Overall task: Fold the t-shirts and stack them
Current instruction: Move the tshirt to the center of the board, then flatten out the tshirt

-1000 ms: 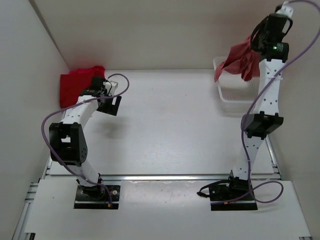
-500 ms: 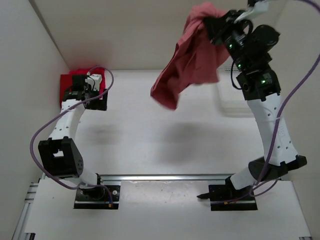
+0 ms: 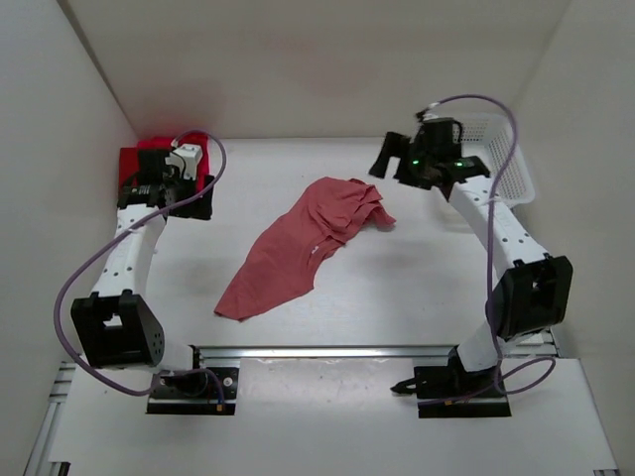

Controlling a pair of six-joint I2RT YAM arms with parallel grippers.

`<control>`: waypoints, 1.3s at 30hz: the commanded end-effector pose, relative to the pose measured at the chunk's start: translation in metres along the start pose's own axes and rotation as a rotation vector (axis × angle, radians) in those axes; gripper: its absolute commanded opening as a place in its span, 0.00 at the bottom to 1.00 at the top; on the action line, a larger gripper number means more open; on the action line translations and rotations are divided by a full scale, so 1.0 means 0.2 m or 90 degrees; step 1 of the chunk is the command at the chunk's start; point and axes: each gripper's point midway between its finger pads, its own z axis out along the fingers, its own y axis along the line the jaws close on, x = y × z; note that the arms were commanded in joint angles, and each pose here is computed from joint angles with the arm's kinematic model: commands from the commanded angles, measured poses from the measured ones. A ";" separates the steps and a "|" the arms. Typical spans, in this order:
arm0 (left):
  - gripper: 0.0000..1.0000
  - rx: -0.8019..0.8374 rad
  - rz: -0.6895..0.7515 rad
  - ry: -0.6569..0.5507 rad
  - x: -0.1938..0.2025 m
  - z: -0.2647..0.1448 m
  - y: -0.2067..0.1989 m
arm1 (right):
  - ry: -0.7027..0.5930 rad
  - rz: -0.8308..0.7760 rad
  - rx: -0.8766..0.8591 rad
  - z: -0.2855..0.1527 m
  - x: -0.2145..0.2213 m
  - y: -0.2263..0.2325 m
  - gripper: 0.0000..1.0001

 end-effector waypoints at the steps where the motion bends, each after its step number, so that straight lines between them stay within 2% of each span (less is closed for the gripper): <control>1: 0.99 0.023 0.010 -0.008 0.03 -0.07 -0.05 | 0.093 -0.153 -0.080 -0.03 0.27 0.43 0.99; 4: 0.99 0.027 -0.020 0.004 0.09 -0.07 -0.03 | 0.209 -0.235 -0.065 0.05 0.64 0.60 0.99; 7: 0.99 -0.003 -0.111 0.004 0.14 -0.08 0.12 | 0.260 -0.314 -0.078 0.08 0.98 0.77 0.99; 11: 0.98 -0.026 -0.255 -0.008 0.23 -0.10 0.29 | 0.325 -0.317 -0.117 0.10 1.31 0.94 0.99; 14: 0.99 -0.022 -0.270 0.019 0.31 -0.07 0.29 | 0.355 -0.341 -0.105 0.21 1.51 0.99 0.99; 17: 0.98 -0.018 -0.250 0.044 0.36 -0.05 0.23 | 0.356 -0.344 -0.112 0.30 1.55 1.17 0.99; 20: 0.99 -0.016 -0.251 0.045 0.38 -0.05 0.23 | 0.361 -0.382 -0.078 0.38 1.63 1.24 0.99; 23: 0.99 -0.027 -0.251 0.038 0.36 -0.05 0.26 | 0.399 -0.405 -0.057 0.42 1.75 1.24 0.99; 27: 0.99 -0.051 -0.260 0.025 0.34 -0.07 0.33 | 0.475 -0.439 0.010 0.44 1.92 1.11 0.97; 30: 0.98 -0.071 -0.269 0.017 0.34 -0.08 0.39 | 0.508 -0.457 0.019 0.43 1.99 1.07 0.86; 32: 0.99 -0.068 -0.271 0.020 0.35 -0.07 0.39 | 0.534 -0.455 0.018 0.43 2.04 1.04 0.75; 33: 0.99 -0.069 -0.269 0.016 0.34 -0.08 0.39 | 0.545 -0.450 0.028 0.43 2.05 1.02 0.61; 34: 0.99 -0.060 -0.265 0.015 0.32 -0.08 0.38 | 0.568 -0.444 0.015 0.40 2.08 1.03 0.41; 35: 0.99 -0.060 -0.261 0.017 0.32 -0.08 0.37 | 0.566 -0.437 0.028 0.42 2.05 1.00 0.17; 37: 0.98 -0.062 -0.255 0.016 0.33 -0.08 0.38 | 0.553 -0.441 0.030 0.40 1.99 1.01 0.00; 39: 0.99 -0.061 -0.251 0.015 0.32 -0.08 0.38 | 0.516 -0.440 -0.005 0.42 1.86 1.07 0.00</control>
